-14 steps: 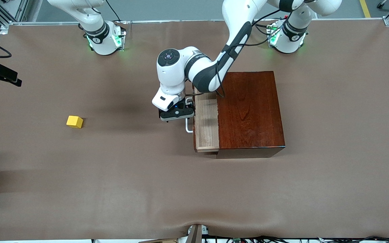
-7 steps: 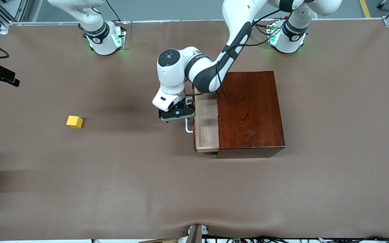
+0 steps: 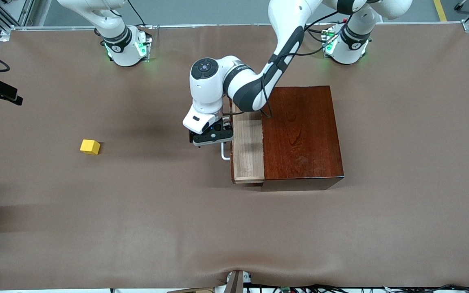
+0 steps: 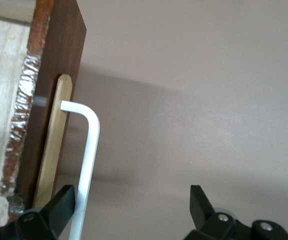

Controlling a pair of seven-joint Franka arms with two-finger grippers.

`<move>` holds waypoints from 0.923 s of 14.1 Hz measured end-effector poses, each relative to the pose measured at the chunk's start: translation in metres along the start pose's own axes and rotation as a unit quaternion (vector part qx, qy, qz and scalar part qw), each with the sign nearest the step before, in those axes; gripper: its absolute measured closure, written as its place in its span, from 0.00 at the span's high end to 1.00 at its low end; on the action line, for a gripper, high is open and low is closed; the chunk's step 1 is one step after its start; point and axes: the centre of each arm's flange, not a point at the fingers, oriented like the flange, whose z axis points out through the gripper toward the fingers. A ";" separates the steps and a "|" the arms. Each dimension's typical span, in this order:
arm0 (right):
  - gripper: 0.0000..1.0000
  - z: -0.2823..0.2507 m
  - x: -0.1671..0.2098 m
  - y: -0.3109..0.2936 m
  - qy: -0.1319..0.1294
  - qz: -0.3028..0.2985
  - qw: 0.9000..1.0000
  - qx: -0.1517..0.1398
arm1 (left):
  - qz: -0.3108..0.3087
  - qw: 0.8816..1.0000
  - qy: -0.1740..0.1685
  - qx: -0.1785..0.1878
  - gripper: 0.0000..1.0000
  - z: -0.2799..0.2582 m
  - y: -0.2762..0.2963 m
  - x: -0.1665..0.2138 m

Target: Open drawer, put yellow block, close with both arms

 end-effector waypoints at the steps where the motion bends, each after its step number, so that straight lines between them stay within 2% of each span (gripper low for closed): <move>1: 1.00 0.000 0.000 0.000 0.000 0.000 1.000 0.000 | -0.001 1.000 0.003 -0.005 1.00 -0.006 0.001 0.002; 6: 1.00 0.000 0.000 0.001 -0.001 0.001 1.000 0.000 | 0.016 1.000 0.001 0.021 1.00 -0.028 -0.003 0.008; 8: 1.00 0.001 0.000 0.003 -0.001 0.002 1.000 0.000 | 0.012 1.000 0.007 0.015 1.00 -0.066 -0.006 0.025; 10: 1.00 0.002 0.001 0.003 -0.002 0.003 1.000 0.000 | 0.009 1.000 0.011 0.013 1.00 -0.130 -0.031 0.065; 13: 1.00 0.006 0.003 0.002 -0.006 0.002 1.000 0.000 | 0.019 0.999 0.002 0.032 1.00 -0.215 -0.115 0.149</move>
